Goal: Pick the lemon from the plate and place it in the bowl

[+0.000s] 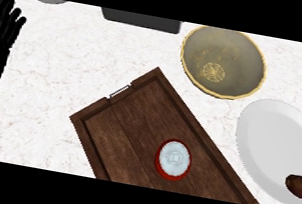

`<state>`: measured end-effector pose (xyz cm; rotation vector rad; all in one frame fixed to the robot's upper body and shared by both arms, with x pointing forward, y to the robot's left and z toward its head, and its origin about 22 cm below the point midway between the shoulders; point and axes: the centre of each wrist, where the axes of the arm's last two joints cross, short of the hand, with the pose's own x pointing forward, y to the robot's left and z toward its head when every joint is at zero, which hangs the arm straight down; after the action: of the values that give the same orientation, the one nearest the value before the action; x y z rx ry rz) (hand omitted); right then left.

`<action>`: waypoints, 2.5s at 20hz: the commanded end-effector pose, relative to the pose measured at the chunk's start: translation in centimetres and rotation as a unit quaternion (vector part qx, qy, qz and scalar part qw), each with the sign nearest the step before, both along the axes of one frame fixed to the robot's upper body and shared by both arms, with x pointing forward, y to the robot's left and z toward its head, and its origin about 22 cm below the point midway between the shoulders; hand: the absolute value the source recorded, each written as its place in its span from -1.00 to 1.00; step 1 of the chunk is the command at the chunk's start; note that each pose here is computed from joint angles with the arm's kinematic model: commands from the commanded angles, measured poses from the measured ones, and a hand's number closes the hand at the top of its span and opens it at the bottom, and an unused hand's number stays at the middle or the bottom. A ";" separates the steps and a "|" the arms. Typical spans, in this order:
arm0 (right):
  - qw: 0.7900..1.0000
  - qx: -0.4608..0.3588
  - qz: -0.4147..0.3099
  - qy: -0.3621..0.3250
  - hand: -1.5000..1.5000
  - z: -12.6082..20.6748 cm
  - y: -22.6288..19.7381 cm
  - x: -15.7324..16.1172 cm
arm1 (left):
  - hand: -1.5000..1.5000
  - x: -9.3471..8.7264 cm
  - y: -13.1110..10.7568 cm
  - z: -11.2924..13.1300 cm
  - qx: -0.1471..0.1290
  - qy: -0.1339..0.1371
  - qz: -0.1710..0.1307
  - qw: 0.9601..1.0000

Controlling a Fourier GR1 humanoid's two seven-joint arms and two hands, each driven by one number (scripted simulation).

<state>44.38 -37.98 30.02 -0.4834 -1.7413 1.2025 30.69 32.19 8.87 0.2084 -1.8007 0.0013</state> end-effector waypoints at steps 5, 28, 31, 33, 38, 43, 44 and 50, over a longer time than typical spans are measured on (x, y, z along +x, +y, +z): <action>0.990 -0.010 0.101 0.100 1.00 -5.2 9.5 3.3 | 0.00 0.4 0.1 -0.9 -0.003 0.006 0.011 1.000; 0.971 0.187 0.000 0.147 -1.00 -17.0 13.5 2.7 | 0.00 0.0 -1.2 0.0 -0.007 0.001 -0.003 1.000; 0.962 0.253 -0.045 0.086 -1.00 -17.2 12.7 2.5 | 0.00 0.3 -1.8 -0.6 -0.007 -0.002 0.006 1.000; 0.956 0.275 -0.068 0.079 -1.00 -16.2 11.3 2.6 | 0.00 -0.2 -0.6 -0.6 0.005 -0.006 0.003 1.000; 0.937 0.315 -0.136 0.071 -1.00 -15.3 5.9 1.7 | 0.00 -0.1 0.2 0.4 -0.003 -0.010 -0.015 1.000; 0.920 0.354 -0.153 0.069 -1.00 -14.6 -2.3 -1.3 | 0.00 0.0 -0.2 0.9 -0.001 -0.017 -0.010 1.000; 0.916 0.363 -0.157 0.060 -1.00 -14.1 -2.4 -1.3 | 0.00 0.1 -0.9 0.8 -0.001 -0.009 -0.024 1.000; 0.910 0.381 -0.152 0.058 -1.00 -11.8 -8.4 -4.4 | 0.00 0.0 -2.2 0.4 -0.006 -0.016 -0.027 0.999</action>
<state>41.70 -43.28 16.74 -0.1950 -1.7720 0.2926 30.63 30.89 9.43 0.1687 -1.8358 -0.0170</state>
